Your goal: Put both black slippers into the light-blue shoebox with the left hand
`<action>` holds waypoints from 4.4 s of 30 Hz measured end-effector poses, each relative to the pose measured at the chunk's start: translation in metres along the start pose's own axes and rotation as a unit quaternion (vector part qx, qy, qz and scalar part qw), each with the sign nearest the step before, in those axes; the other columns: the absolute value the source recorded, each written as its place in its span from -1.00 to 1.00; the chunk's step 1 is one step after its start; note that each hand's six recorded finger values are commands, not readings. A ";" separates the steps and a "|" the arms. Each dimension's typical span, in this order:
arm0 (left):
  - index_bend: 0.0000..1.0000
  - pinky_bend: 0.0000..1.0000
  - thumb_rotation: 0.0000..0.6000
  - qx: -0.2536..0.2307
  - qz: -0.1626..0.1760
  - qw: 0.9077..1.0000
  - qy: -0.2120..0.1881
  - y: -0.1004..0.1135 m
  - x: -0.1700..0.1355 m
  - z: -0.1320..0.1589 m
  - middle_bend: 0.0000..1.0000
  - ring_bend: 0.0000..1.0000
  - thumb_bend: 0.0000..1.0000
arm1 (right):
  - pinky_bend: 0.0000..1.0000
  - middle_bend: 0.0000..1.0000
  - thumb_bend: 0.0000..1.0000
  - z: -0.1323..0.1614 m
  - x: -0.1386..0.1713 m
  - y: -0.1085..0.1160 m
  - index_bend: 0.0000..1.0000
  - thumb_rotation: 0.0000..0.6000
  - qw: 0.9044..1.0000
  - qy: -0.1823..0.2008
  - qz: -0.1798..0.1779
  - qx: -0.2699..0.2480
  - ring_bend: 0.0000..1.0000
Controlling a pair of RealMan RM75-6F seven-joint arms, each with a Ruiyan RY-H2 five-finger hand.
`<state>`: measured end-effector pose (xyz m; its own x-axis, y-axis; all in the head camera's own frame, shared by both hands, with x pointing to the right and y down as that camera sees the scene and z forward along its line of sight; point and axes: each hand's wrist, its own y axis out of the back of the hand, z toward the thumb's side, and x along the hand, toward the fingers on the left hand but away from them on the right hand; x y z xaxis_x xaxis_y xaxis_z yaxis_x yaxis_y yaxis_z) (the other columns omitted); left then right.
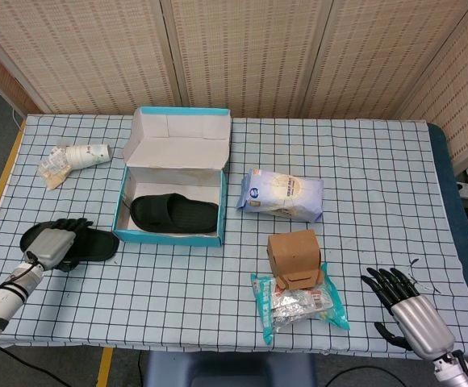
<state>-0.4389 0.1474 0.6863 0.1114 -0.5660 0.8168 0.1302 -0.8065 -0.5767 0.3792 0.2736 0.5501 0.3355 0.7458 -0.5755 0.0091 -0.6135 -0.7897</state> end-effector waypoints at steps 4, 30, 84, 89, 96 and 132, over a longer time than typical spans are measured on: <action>-1.00 -0.93 1.00 0.016 -0.005 1.000 0.013 -0.005 0.004 -0.008 -1.00 -1.00 -0.32 | -1.00 -1.00 -0.50 0.001 0.001 0.000 -1.00 1.00 1.000 0.002 0.001 -0.001 -1.00; -0.21 -0.04 1.00 -0.003 0.039 0.998 0.049 -0.028 0.020 -0.026 -0.16 -0.31 0.08 | -1.00 -1.00 -0.50 0.002 0.003 0.001 -1.00 1.00 1.000 0.004 -0.001 -0.002 -1.00; -1.00 -0.81 1.00 -0.015 0.027 1.000 -0.004 -0.082 -0.067 -0.018 -1.00 -1.00 -0.31 | -1.00 -1.00 -0.50 0.005 0.002 -0.003 -1.00 1.00 1.000 0.012 0.009 0.000 -1.00; -0.99 -0.38 1.00 -0.006 0.039 0.999 0.018 -0.085 -0.058 -0.026 -0.92 -0.89 -0.23 | -1.00 -1.00 -0.50 0.005 0.002 -0.002 -1.00 1.00 1.000 0.010 0.007 0.000 -1.00; -0.09 0.42 1.00 -0.017 0.073 0.997 0.018 -0.080 -0.055 -0.026 0.14 0.10 0.03 | -1.00 -1.00 -0.50 0.005 0.002 -0.003 -1.00 1.00 1.000 0.010 0.008 0.000 -1.00; 0.37 0.53 1.00 0.015 0.246 0.934 -0.259 0.115 -0.057 0.110 0.31 0.21 0.83 | -1.00 -1.00 -0.50 0.008 -0.002 -0.013 -1.00 1.00 1.000 0.007 0.021 0.017 -1.00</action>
<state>-0.3217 0.1057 0.5718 0.6258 -0.7020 0.3400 -0.0364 -0.4617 -0.8863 0.3708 0.2826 0.5597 0.3484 0.7152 -0.6059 -0.0366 -0.6356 -0.7712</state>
